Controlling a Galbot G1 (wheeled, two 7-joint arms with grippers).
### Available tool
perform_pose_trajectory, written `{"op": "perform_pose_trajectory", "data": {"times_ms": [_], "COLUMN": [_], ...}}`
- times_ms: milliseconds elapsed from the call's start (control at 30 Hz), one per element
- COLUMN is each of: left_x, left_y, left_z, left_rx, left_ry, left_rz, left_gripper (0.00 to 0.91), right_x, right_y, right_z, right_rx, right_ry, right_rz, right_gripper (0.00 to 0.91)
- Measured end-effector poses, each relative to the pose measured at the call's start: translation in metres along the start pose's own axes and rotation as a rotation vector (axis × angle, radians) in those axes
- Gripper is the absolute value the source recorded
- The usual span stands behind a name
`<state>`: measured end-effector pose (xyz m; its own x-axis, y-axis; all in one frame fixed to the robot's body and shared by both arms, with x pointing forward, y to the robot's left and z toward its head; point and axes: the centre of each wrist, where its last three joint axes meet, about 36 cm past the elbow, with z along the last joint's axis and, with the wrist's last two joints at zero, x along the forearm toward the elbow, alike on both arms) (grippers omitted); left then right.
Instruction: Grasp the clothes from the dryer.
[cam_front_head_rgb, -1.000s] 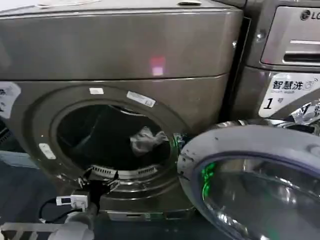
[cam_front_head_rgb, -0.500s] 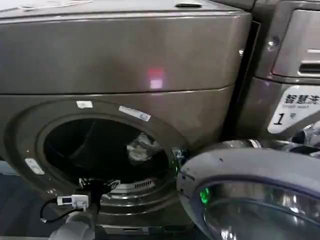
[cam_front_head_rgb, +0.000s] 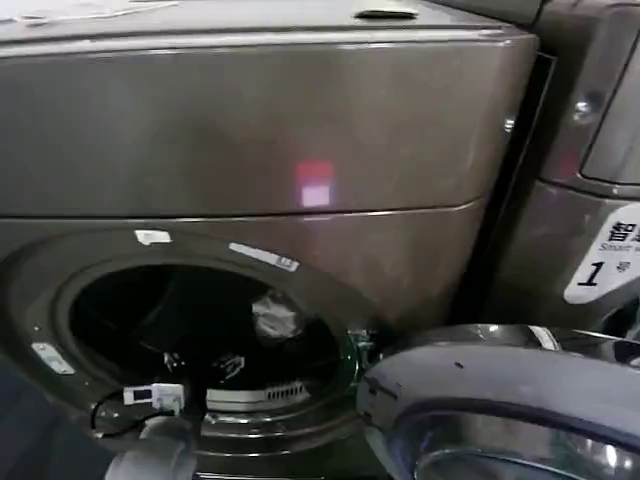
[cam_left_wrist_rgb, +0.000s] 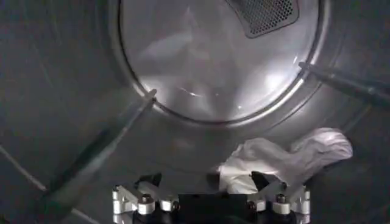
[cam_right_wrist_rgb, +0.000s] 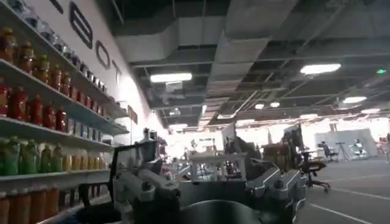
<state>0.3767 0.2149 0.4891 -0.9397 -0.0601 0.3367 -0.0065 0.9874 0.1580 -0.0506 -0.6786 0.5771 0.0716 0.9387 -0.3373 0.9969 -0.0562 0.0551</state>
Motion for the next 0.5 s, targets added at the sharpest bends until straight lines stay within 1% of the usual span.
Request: {"op": "perform_pose_trajectory", "data": {"times_ms": [267,500], "left_x": [-0.054,-0.107], "left_y": [0.000,0.005], "left_z": [-0.008,-0.022], "left_rx": [0.021,0.037], "left_ry": [0.018,0.036], "left_rz": [0.002,0.003], "left_gripper": [0.907,0.907], "right_x": [-0.001,0.002], "right_y": [0.002,0.005], "right_z": [-0.003,-0.001], "right_rx": [0.001,-0.001], "right_ry": [-0.012,-0.009], "right_rz": [-0.006,-0.013], "right_gripper": [0.907,0.907]}}
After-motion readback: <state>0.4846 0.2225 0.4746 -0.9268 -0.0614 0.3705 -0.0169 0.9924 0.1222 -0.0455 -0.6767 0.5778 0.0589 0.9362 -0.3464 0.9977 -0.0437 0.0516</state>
